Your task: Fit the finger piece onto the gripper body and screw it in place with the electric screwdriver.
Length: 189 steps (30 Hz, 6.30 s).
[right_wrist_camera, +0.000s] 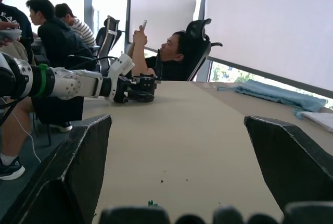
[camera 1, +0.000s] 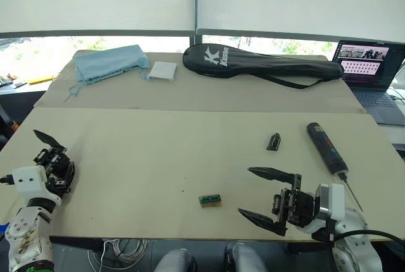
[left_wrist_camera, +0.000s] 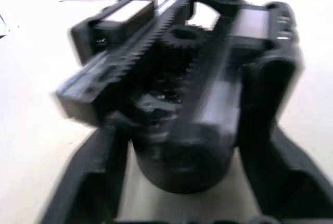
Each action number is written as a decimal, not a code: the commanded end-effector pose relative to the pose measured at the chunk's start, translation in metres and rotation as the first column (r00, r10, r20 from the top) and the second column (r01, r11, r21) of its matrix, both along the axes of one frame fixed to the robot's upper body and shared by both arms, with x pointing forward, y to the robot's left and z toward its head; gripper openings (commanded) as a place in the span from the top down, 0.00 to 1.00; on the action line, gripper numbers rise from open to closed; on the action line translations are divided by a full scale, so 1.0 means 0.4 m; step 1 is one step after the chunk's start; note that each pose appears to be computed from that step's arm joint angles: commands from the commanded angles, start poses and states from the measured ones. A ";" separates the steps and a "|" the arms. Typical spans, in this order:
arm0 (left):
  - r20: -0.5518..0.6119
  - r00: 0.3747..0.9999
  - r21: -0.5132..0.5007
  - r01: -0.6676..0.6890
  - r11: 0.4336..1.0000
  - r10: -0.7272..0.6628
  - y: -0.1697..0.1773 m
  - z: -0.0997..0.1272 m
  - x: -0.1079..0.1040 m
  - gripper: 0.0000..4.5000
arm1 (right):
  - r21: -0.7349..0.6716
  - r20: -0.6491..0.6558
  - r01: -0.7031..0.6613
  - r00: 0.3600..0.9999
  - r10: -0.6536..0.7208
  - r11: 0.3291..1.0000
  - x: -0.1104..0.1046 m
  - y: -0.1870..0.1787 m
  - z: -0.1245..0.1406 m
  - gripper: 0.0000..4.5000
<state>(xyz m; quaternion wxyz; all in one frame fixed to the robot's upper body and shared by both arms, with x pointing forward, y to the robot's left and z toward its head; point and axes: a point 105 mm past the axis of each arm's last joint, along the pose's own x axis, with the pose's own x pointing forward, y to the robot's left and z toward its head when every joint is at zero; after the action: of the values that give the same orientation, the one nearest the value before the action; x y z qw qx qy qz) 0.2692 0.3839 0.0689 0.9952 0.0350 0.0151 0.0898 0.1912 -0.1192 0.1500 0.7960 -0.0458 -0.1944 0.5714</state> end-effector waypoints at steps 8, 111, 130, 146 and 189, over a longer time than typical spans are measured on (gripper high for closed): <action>0.230 0.940 0.046 0.249 0.968 -0.252 -0.147 0.140 0.040 0.48 | -0.022 0.026 0.004 1.000 -0.003 1.000 -0.022 -0.021 0.012 0.00; 0.034 0.480 0.060 0.874 0.481 -0.876 -0.753 0.076 0.078 0.50 | -0.155 -0.064 0.219 0.971 -0.231 0.963 -0.059 -0.097 -0.036 0.00; -0.059 0.439 0.026 0.898 0.439 -0.896 -0.793 0.004 0.053 0.50 | -0.172 -0.045 0.229 0.970 -0.240 0.958 -0.052 -0.099 -0.015 0.00; -0.088 0.408 0.019 0.913 0.408 -0.909 -0.691 0.004 0.067 0.01 | -0.152 -0.057 0.248 0.964 -0.259 0.957 -0.058 -0.084 -0.020 0.00; -0.109 -0.064 0.053 0.996 -0.070 -0.992 -0.731 0.058 0.141 0.48 | -0.098 -0.060 0.294 0.952 -0.300 0.951 -0.036 -0.087 0.009 0.00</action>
<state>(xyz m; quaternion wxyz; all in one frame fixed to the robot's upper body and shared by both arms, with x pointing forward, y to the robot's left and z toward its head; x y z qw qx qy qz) 0.3241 0.0933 0.0728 0.7256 0.1191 0.0294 -0.6771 0.1760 -0.1550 0.1401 0.8765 -0.0976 -0.1033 0.4599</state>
